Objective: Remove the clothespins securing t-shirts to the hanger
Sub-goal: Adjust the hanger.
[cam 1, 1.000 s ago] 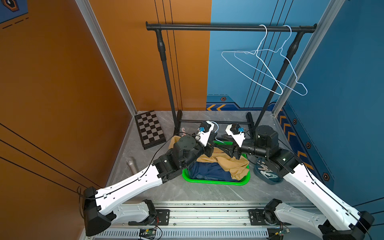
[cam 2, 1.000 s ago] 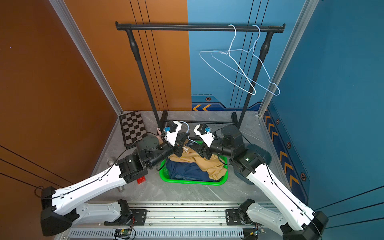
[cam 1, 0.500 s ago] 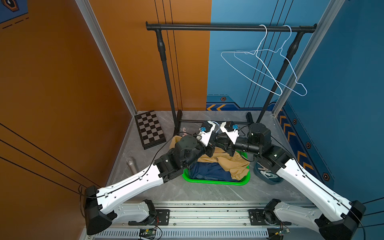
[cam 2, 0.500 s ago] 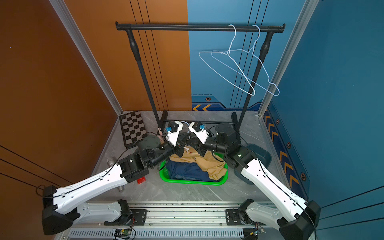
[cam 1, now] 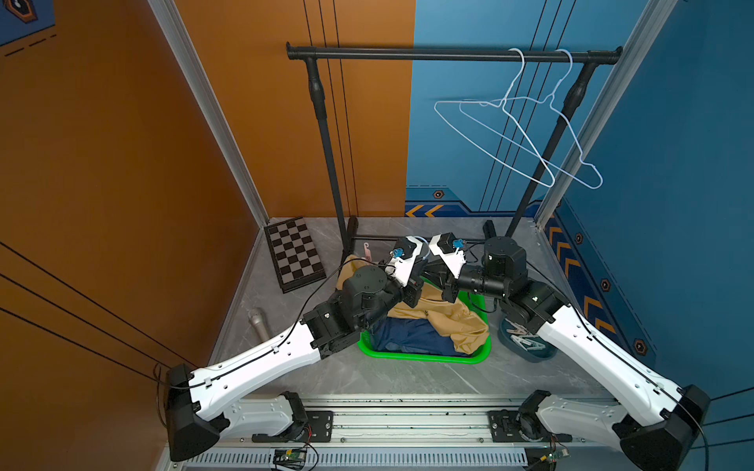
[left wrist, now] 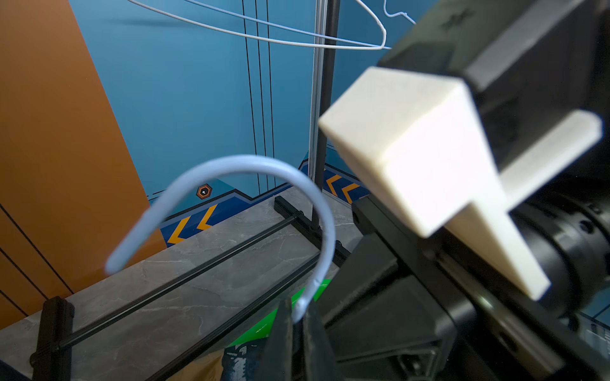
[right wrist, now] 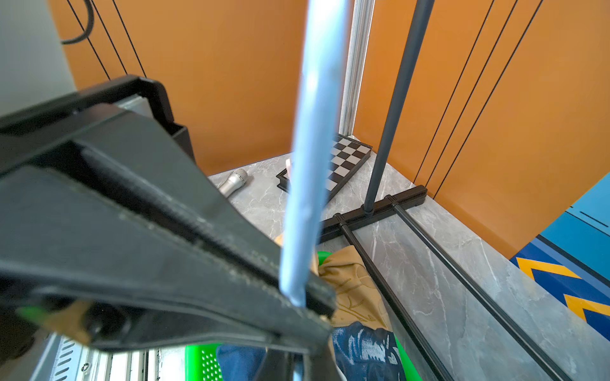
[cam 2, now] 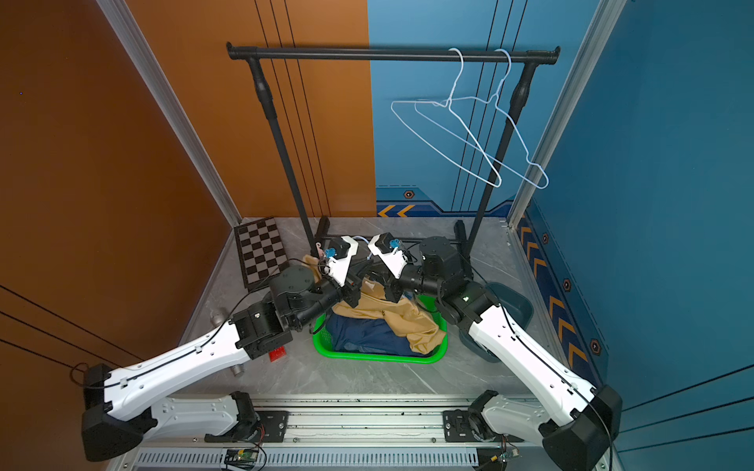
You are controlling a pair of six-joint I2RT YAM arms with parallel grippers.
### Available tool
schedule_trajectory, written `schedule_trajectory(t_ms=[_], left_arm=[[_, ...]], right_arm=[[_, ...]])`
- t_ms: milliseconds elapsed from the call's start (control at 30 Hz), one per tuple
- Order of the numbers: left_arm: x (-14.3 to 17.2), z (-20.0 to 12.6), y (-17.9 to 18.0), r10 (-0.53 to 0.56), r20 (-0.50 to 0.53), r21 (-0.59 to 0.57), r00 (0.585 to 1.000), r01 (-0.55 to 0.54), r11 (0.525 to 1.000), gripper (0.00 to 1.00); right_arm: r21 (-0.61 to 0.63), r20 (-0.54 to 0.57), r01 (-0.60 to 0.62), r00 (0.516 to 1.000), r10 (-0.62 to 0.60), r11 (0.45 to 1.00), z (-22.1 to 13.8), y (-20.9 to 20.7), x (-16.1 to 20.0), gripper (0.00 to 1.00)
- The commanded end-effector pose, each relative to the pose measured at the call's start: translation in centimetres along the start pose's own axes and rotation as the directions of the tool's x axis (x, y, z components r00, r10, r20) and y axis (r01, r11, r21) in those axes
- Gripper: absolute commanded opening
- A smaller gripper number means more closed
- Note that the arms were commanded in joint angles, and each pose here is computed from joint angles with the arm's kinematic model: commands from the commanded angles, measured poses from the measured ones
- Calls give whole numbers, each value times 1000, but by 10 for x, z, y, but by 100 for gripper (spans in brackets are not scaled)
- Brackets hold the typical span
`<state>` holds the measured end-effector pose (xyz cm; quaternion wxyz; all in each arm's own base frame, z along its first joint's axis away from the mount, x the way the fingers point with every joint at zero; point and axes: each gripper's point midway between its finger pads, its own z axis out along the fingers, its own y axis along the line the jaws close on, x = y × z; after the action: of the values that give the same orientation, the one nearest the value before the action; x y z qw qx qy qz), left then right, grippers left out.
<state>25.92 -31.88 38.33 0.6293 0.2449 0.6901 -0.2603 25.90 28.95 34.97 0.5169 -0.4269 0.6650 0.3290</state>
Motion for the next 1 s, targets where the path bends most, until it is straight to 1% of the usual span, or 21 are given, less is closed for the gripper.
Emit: schedule_trajectory(t_ms=[0, 100, 200, 267, 400, 500, 533, 633, 700, 800, 900, 967], left_arm=[[-14, -8, 1, -3, 38, -14, 999, 3, 1000, 20], [-16, -13, 7, 8, 42, -33, 999, -7, 999, 35], [-16, -21, 15, 28, 31, -51, 999, -26, 998, 46], [-14, -28, 20, 43, 15, -61, 999, -42, 997, 50], [-12, -45, 38, 81, -19, -88, 997, -83, 993, 54], [-9, -60, 49, 110, -55, -75, 992, -114, 991, 57], [-4, -66, 55, 118, -84, -70, 989, -124, 990, 58], [2, -81, 64, 140, -127, -40, 982, -146, 988, 59], [7, -90, 66, 172, -154, -6, 973, -174, 985, 60], [15, -102, 69, 228, -184, 32, 956, -226, 974, 61], [17, -113, 66, 308, -166, 84, 937, -297, 951, 62], [18, -119, 62, 391, -142, 127, 909, -375, 918, 63]], right_arm=[[-55, 38, 33, 999, -31, 998, -6, 11, -17, 0], [-54, 34, 38, 999, -37, 998, -9, 11, -16, 0], [-56, 36, 36, 999, -34, 998, -13, 9, -17, 0], [-61, 40, 36, 999, -34, 997, -16, 8, -17, 0], [-76, 38, 45, 998, -42, 996, -20, 10, -16, 0], [-90, 31, 54, 998, -52, 994, -24, 12, -13, 0], [-93, 27, 58, 998, -56, 994, -24, 12, -12, 0], [-107, 17, 88, 996, -86, 990, -27, 15, -10, 0], [-118, 13, 122, 993, -121, 986, -29, 18, -10, 0], [-139, 3, 203, 979, -204, 969, -34, 23, -11, 0], [-151, 2, 292, 955, -295, 944, -40, 27, -15, 0], [-152, -6, 355, 933, -360, 922, -44, 28, -16, 0]])
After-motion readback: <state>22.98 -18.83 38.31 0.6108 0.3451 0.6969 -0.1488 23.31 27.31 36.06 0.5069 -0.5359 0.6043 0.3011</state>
